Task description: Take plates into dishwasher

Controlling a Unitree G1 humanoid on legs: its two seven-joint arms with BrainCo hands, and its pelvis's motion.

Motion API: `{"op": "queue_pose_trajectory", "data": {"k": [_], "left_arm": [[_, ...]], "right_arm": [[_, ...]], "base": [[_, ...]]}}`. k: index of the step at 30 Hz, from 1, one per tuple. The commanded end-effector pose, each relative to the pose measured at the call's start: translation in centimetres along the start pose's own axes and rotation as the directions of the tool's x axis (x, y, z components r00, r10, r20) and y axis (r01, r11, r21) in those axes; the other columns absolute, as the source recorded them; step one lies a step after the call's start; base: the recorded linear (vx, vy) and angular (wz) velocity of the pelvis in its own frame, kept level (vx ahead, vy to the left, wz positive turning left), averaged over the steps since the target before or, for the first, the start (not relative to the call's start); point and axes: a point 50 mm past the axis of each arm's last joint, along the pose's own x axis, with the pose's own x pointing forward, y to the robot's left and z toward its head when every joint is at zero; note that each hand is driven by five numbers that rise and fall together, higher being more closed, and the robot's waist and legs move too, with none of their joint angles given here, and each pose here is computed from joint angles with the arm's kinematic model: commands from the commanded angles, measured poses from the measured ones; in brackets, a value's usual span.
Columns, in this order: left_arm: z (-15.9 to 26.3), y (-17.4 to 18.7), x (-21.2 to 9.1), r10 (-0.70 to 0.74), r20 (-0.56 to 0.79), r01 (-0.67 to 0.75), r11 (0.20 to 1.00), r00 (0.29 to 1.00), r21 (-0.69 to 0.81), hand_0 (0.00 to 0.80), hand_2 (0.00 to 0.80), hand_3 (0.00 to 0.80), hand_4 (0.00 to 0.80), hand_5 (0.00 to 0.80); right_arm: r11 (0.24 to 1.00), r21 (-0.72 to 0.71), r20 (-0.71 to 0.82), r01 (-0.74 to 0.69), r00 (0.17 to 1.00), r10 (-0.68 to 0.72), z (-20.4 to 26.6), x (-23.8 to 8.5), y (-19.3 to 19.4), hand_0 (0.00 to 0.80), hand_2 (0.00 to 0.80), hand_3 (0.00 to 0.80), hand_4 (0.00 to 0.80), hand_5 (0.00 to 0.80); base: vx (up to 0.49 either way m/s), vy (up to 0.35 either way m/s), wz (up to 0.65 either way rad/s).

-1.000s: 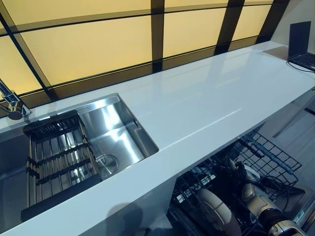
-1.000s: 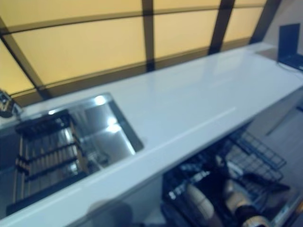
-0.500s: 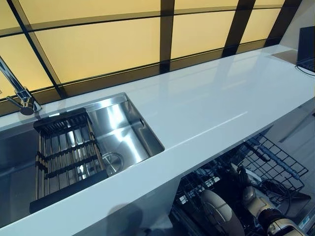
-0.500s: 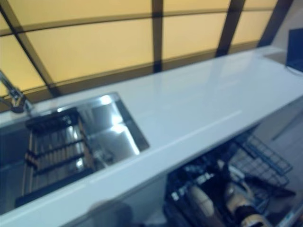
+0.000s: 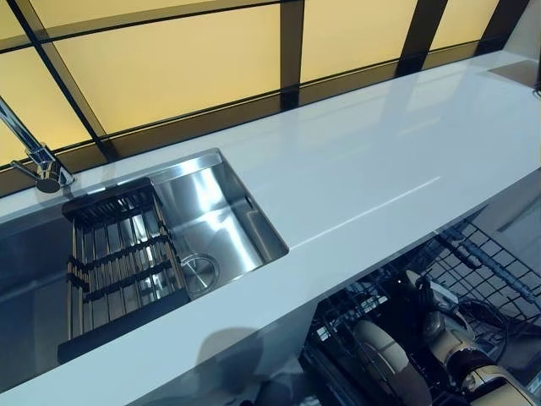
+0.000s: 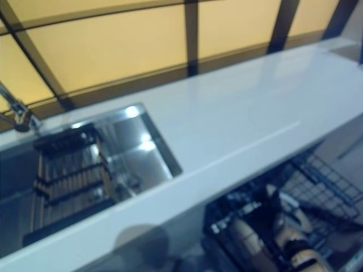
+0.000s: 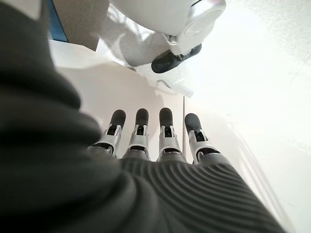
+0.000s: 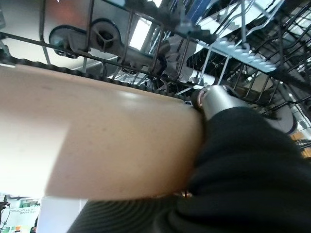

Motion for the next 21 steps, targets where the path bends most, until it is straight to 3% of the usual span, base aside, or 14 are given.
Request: {"op": "queue_pose_trajectory", "data": {"k": [1, 8, 10, 12, 13, 14, 15, 21], "left_arm": [[2.2, 1.4, 0.4, 0.018, 0.076, -0.023, 0.998, 0.997, 0.065, 0.0, 0.0, 0.0, 0.0, 0.0], [2.1, 1.4, 0.4, 0.027, 0.077, -0.032, 0.998, 0.997, 0.058, 0.0, 0.0, 0.0, 0.0, 0.0], [2.0, 1.4, 0.4, 0.026, 0.076, -0.031, 0.998, 0.997, 0.055, 0.0, 0.0, 0.0, 0.0, 0.0], [2.1, 1.3, 0.4, 0.026, 0.077, -0.031, 0.998, 0.997, 0.054, 0.0, 0.0, 0.0, 0.0, 0.0], [2.0, 1.3, 0.4, 0.027, 0.076, -0.031, 0.998, 0.997, 0.053, 0.0, 0.0, 0.0, 0.0, 0.0], [2.0, 1.2, 0.4, 0.027, 0.076, -0.031, 0.998, 0.997, 0.053, 0.0, 0.0, 0.0, 0.0, 0.0], [2.0, 1.2, 0.4, 0.026, 0.075, -0.03, 0.998, 0.997, 0.051, 0.0, 0.0, 0.0, 0.0, 0.0], [1.9, 1.2, 0.4, 0.028, 0.07, -0.031, 0.999, 0.997, 0.044, 0.0, 0.0, 0.0, 0.0, 0.0]], "right_arm": [[0.999, 0.027, 0.08, -0.03, 0.996, 0.028, 1.9, 0.1, 0.2, 0.8, 0.8, 0.8, 0.8, 0.8], [0.999, 0.028, 0.074, -0.015, 0.997, 0.013, 1.4, 0.2, -0.4, 0.775, 0.775, 0.775, 0.775, 0.775], [1.0, 0.024, 0.072, -0.014, 0.997, 0.012, 1.3, 0.2, -0.3, 0.518, 0.518, 0.518, 0.518, 0.518], [1.0, 0.024, 0.07, -0.008, 0.998, 0.007, 1.3, 0.2, -0.4, 0.449, 0.449, 0.449, 0.449, 0.449], [1.0, 0.021, 0.069, -0.004, 0.998, 0.003, 1.1, 0.2, -0.5, 0.147, 0.147, 0.147, 0.147, 0.147], [1.0, 0.021, 0.069, -0.003, 0.998, 0.002, 1.1, 0.2, -0.5, 0.1, 0.1, 0.1, 0.1, 0.1], [1.0, 0.016, 0.068, 0.003, 0.998, -0.004, 1.1, 0.3, -0.6, 0.0, 0.0, 0.0, 0.0, 0.0], [1.0, 0.01, 0.061, 0.011, 0.998, -0.011, 0.9, 0.4, -1.0, 0.0, 0.0, 0.0, 0.0, 0.0]], "base": [[0.0, 0.0, 0.0], [0.0, 0.0, 0.0], [0.0, 0.0, 0.0], [0.0, 0.0, 0.0], [0.0, 0.0, 0.0], [0.0, 0.0, 0.0], [0.0, 0.0, 0.0], [0.0, 0.0, 0.0]]}}
